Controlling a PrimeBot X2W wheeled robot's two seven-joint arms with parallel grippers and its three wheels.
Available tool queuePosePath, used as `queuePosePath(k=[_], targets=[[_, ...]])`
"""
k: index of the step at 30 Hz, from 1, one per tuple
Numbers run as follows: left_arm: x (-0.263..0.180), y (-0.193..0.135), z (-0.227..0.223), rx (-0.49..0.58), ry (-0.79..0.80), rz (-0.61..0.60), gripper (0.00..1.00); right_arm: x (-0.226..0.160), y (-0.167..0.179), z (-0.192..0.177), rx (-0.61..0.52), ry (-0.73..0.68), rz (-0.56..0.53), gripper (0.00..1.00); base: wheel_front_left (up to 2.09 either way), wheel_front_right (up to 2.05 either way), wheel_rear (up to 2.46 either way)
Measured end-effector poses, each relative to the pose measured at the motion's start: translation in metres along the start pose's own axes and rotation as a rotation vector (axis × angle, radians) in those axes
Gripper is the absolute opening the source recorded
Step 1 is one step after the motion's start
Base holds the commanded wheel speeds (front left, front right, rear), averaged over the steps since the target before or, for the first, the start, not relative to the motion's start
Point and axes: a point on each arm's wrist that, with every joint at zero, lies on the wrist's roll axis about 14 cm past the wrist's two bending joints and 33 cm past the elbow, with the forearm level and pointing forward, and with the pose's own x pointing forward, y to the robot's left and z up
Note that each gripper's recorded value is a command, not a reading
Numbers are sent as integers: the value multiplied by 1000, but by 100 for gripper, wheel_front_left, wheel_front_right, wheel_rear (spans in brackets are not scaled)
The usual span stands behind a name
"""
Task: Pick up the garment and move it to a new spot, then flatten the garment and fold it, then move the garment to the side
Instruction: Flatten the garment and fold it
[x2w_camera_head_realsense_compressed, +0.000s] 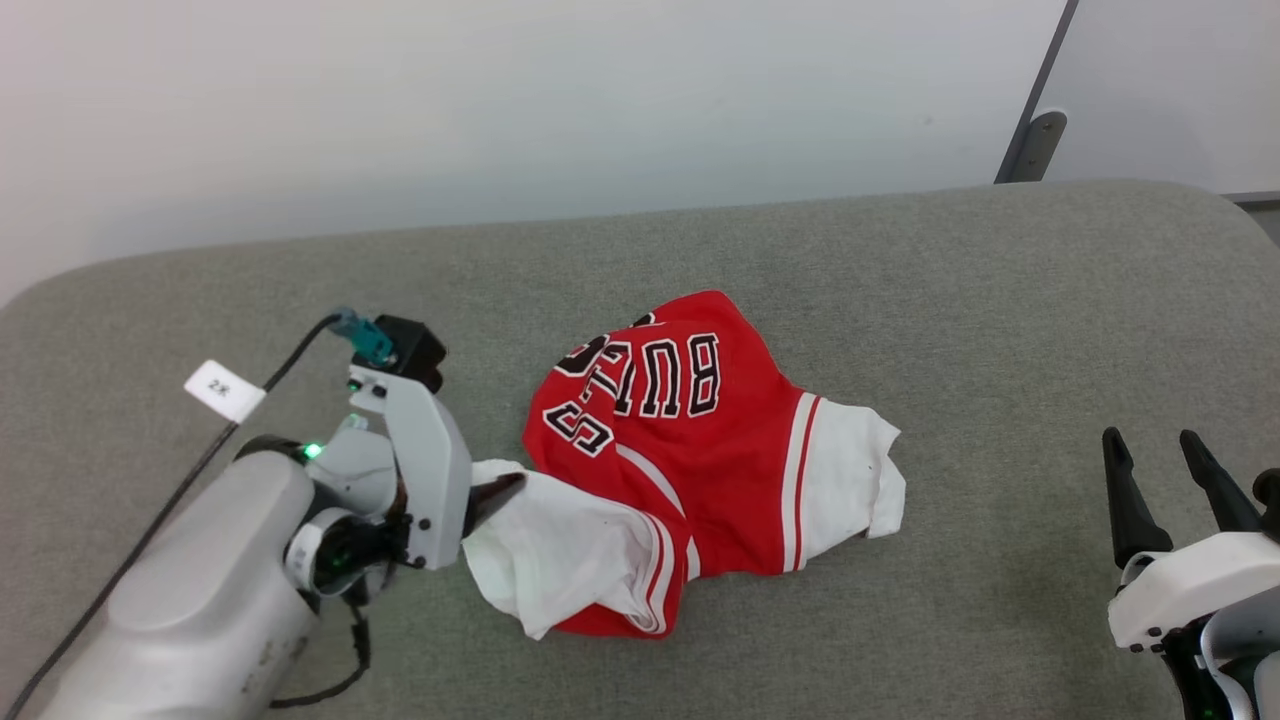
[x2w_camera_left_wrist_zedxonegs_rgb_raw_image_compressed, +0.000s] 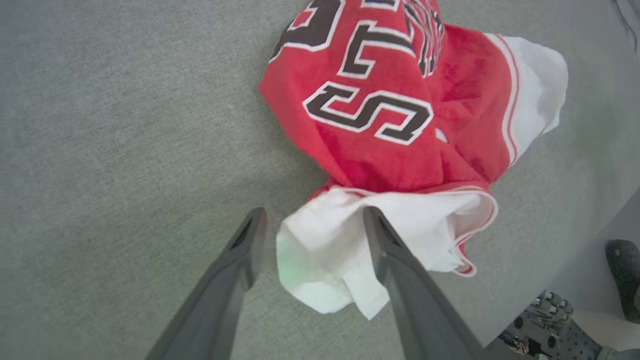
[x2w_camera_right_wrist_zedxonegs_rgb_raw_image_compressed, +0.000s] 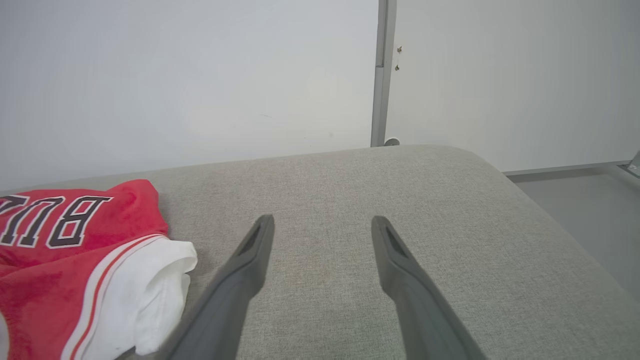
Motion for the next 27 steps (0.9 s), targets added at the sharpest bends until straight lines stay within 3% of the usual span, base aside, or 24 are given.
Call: queuePosePath(k=[9,19,20,21,22,27], targets=[[0,18,-13,-16,40,51,100,0,-1,-4,-3,16,-1,100,0,0,0],[13,10,-35,-160,90,-9,100,3,2,-8,-2,29,5,100,0,0,0],[14,10,-36,-173,93,-12,91,3,2,-8,-2,30,6,100,0,0,0],[15,9,-38,-184,96,-21,71,3,2,-8,-2,30,6,100,0,0,0],[17,6,-39,-189,102,-29,0,3,2,-8,-1,30,6,100,0,0,0],[16,12,-38,-188,97,-23,0,5,2,-7,1,25,6,100,0,0,0]])
